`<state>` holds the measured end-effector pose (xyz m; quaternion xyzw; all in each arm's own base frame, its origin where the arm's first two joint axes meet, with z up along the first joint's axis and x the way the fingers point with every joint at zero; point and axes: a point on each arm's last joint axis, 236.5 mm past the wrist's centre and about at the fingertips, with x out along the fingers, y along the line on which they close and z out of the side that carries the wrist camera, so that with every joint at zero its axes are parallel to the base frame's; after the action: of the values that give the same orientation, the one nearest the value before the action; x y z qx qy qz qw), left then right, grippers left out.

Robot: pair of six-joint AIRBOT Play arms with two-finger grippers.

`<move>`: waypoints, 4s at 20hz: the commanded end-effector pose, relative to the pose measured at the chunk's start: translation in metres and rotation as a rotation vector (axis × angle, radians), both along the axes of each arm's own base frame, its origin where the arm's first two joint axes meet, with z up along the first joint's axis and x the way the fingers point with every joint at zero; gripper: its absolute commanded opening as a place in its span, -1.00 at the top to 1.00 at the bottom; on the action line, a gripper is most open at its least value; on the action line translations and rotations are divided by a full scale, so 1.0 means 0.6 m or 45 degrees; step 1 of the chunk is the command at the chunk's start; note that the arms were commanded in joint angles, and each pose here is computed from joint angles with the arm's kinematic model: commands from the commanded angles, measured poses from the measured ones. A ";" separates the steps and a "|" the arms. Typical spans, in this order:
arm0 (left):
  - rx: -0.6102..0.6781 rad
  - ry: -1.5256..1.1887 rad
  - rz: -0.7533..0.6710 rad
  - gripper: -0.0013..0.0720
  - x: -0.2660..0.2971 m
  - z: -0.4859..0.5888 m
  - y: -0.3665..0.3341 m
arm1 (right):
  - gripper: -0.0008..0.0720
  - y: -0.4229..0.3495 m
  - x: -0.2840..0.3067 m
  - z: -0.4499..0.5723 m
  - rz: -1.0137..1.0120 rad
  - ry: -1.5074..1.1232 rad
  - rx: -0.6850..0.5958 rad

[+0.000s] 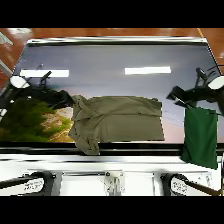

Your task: Fold the shirts.

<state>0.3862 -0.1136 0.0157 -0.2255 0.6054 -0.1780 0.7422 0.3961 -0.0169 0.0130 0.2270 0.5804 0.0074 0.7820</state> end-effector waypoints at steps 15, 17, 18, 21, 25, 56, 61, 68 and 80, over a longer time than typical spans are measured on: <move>-0.141 0.329 0.357 -0.82 -0.185 -0.188 0.103 | -0.68 -0.010 -0.259 -0.084 -0.120 0.414 0.501; -0.159 0.339 0.348 -0.82 -0.181 -0.195 0.088 | -0.68 -0.010 -0.259 -0.084 -0.120 0.414 0.502; -0.158 0.348 0.338 -0.82 -0.181 -0.201 0.082 | -0.68 -0.010 -0.259 -0.084 -0.120 0.414 0.502; -0.159 0.376 0.304 -0.82 -0.183 -0.216 0.059 | -0.68 -0.009 -0.259 -0.084 -0.121 0.413 0.504; -0.206 0.380 0.315 -0.43 -0.171 -0.224 0.026 | -0.68 -0.007 -0.256 -0.082 -0.124 0.405 0.514; -0.260 0.193 0.188 0.84 -0.170 -0.129 0.011 | 0.79 0.100 -0.217 -0.215 -0.239 0.254 0.450; -0.201 -0.189 0.163 0.85 -0.098 0.011 0.028 | 0.79 0.139 -0.160 -0.072 0.046 -0.048 0.562; -0.008 -1.722 0.343 0.85 -0.116 0.723 0.082 | 0.79 0.093 -0.095 0.588 0.151 -1.429 0.008; 0.376 -2.296 0.643 0.85 -0.503 0.968 0.121 | 0.79 0.119 -0.457 0.907 -0.064 -1.971 -0.556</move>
<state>0.1132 -0.0571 0.6061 -0.0382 -0.2561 -0.0954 0.9612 0.1553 0.0599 0.5674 0.0182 -0.1591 0.0758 0.9842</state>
